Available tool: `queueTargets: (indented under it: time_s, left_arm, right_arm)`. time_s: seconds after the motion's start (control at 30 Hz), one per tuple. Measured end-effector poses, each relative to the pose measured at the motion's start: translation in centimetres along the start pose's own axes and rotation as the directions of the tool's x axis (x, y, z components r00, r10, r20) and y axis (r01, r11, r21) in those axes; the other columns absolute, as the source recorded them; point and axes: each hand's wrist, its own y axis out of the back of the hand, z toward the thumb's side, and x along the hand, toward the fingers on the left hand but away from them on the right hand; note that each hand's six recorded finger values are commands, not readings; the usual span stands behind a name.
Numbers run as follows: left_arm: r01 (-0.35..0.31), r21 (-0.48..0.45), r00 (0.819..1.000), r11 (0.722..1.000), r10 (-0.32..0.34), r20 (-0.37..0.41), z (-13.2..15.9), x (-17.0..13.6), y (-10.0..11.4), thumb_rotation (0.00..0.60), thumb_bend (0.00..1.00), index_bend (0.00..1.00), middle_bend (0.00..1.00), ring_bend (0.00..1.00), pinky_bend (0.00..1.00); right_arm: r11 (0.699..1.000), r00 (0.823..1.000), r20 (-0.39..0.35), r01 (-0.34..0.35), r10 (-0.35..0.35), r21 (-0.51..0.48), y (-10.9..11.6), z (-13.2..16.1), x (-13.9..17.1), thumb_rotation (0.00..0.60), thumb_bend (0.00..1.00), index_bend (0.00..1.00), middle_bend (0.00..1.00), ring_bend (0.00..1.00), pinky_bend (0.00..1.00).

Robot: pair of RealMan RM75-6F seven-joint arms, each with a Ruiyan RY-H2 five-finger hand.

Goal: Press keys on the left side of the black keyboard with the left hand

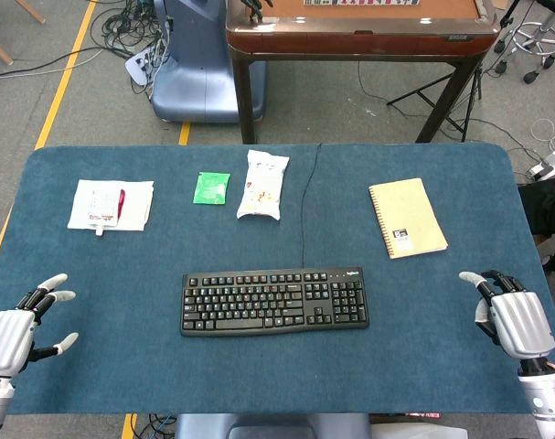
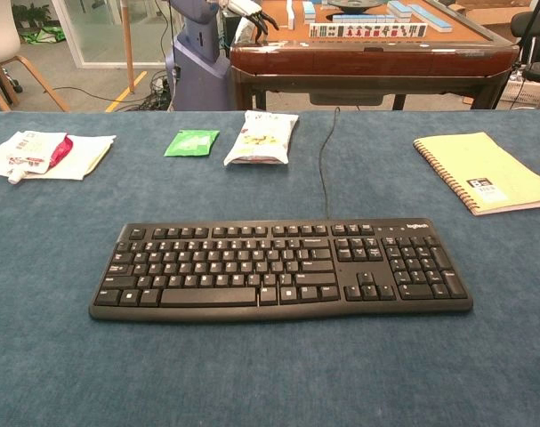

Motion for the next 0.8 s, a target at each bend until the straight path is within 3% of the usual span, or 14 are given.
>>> queueTargets:
  time_s: [0.4,0.53,0.7,0.8]
  left_arm:
    - [0.011,-0.021,0.997,1.000,-0.009,0.073,1.8,0.2,0.4,0.600,0.14,0.31,0.30,0.36,0.56]
    - [0.061,-0.009,0.993,0.998,-0.060,0.104,2.7,0.6,0.1,0.600,0.16,0.27,0.35,0.41,0.63]
    - [0.147,0.000,0.966,0.989,-0.143,0.214,5.8,2.1,-0.4,0.600,0.19,0.25,0.38,0.41,0.68]
    - [0.172,0.037,0.947,0.984,-0.175,0.270,7.2,3.0,-0.8,0.600,0.21,0.22,0.41,0.43,0.70]
  right_arm:
    - [0.999,0.999,-0.025,0.048,-0.048,-0.014,1.0,0.7,0.9,0.600,0.05,0.32,0.32,0.26,0.37]
    - [0.999,0.999,-0.021,0.049,-0.049,-0.012,1.1,0.5,1.0,0.600,0.05,0.32,0.32,0.26,0.37]
    - [0.998,0.998,-0.020,0.054,-0.054,-0.015,1.2,0.5,0.9,0.600,0.05,0.32,0.32,0.26,0.39]
    - [0.999,0.999,-0.011,0.049,-0.049,-0.008,1.1,0.3,0.9,0.600,0.05,0.32,0.32,0.26,0.50]
